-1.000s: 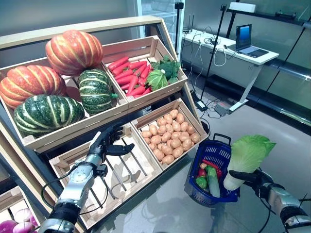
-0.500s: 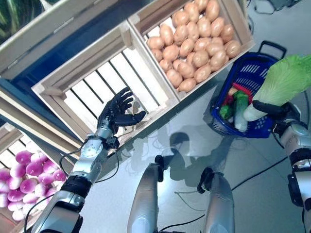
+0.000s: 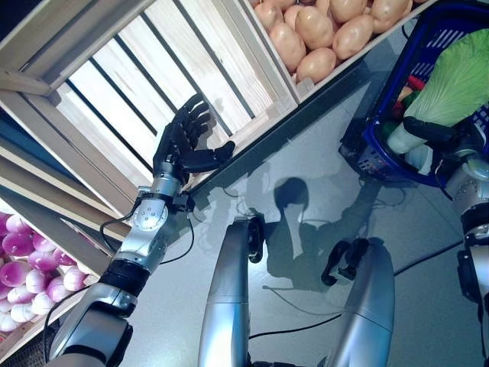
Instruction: Put vegetables into the basket
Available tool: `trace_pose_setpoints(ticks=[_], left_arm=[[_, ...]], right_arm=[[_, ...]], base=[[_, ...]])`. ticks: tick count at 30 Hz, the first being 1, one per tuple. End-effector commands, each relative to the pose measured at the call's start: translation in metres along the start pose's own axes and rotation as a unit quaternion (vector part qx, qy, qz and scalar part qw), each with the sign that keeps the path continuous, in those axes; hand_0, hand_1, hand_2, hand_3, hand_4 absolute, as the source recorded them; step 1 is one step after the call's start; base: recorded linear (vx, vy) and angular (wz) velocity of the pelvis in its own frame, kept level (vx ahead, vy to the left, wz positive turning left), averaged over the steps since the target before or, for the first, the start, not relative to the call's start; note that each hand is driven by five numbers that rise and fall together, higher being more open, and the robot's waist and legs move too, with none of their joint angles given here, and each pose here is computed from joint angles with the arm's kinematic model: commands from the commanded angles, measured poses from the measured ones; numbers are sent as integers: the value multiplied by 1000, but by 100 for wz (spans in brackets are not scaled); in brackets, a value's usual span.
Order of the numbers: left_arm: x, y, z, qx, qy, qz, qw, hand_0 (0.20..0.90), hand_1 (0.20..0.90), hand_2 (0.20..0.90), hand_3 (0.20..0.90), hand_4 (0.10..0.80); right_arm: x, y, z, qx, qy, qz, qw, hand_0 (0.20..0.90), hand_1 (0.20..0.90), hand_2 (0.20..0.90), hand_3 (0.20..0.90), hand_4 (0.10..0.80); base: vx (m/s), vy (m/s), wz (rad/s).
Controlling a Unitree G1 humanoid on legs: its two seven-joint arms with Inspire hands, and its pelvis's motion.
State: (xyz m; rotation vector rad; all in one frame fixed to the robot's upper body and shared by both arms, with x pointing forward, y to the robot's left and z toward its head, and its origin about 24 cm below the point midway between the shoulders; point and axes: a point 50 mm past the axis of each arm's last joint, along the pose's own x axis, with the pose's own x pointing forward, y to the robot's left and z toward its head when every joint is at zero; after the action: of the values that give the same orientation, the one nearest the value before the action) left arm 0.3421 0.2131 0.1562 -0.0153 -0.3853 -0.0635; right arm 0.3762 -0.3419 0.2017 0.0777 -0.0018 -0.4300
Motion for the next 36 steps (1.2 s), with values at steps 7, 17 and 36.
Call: trace_pose_setpoints(ticks=[7, 17, 36], left_arm=[[11, 7, 48, -3, -133, -6, 991, 900, 900, 900, 900, 800], [4, 14, 42, -3, -119, -13, 993, 900, 900, 900, 900, 800], [-39, -3, -40, -21, 47, -16, 999, 900, 900, 900, 900, 800]], right_arm=[[-2, -31, 38, 25, -45, -56, 997, 900, 900, 900, 900, 800], [-7, -56, 18, 22, -19, -74, 997, 900, 900, 900, 900, 800], [-26, -5, -70, 14, -9, 12, 1000, 900, 900, 900, 900, 800]], base=[[5, -1, -2], [23, 15, -3], [108, 1, -9]])
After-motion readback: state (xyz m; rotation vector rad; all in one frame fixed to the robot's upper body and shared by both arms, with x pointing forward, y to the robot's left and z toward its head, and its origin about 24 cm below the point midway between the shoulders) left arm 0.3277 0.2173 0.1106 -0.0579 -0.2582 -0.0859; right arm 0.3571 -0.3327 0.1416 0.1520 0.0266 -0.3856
